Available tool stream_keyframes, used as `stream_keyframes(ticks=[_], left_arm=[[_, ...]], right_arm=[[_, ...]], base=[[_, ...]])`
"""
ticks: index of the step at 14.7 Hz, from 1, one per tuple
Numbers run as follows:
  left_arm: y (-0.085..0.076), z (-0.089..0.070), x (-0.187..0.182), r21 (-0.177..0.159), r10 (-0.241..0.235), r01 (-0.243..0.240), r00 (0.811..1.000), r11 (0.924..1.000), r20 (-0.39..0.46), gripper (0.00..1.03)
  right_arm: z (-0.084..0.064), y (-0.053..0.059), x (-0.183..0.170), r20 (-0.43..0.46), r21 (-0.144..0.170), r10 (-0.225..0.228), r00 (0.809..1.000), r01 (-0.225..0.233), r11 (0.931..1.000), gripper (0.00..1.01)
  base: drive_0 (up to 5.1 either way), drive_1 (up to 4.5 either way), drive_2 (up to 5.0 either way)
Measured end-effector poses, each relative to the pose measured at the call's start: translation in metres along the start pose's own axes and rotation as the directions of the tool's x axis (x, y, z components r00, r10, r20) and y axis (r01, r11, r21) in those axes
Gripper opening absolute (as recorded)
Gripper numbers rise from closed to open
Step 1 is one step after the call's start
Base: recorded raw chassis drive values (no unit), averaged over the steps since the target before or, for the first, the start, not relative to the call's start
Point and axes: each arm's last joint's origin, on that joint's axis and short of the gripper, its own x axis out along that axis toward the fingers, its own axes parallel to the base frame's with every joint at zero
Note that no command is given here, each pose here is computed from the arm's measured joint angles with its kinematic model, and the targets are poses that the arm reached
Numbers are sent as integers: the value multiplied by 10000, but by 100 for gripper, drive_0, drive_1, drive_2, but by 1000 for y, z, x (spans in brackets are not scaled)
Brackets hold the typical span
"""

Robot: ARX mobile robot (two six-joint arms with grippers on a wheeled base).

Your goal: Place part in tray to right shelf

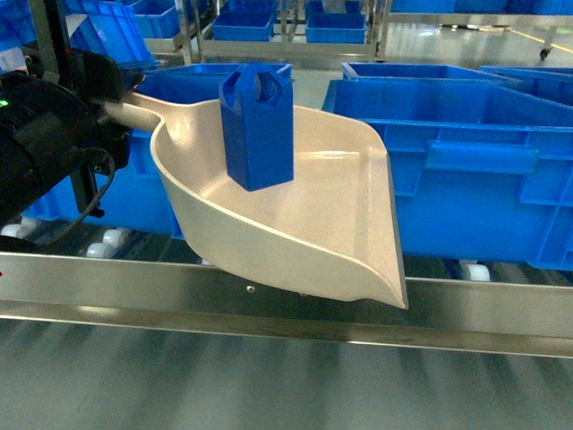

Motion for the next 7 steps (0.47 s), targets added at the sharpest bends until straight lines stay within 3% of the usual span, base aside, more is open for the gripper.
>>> stream_keyframes(ticks=[7], left_arm=[[0,0,0,0,-1,1,10000,10000,-4,12]], right_arm=[[0,0,0,0,0,0,10000,0,10000,98]], base=[[0,0,0]])
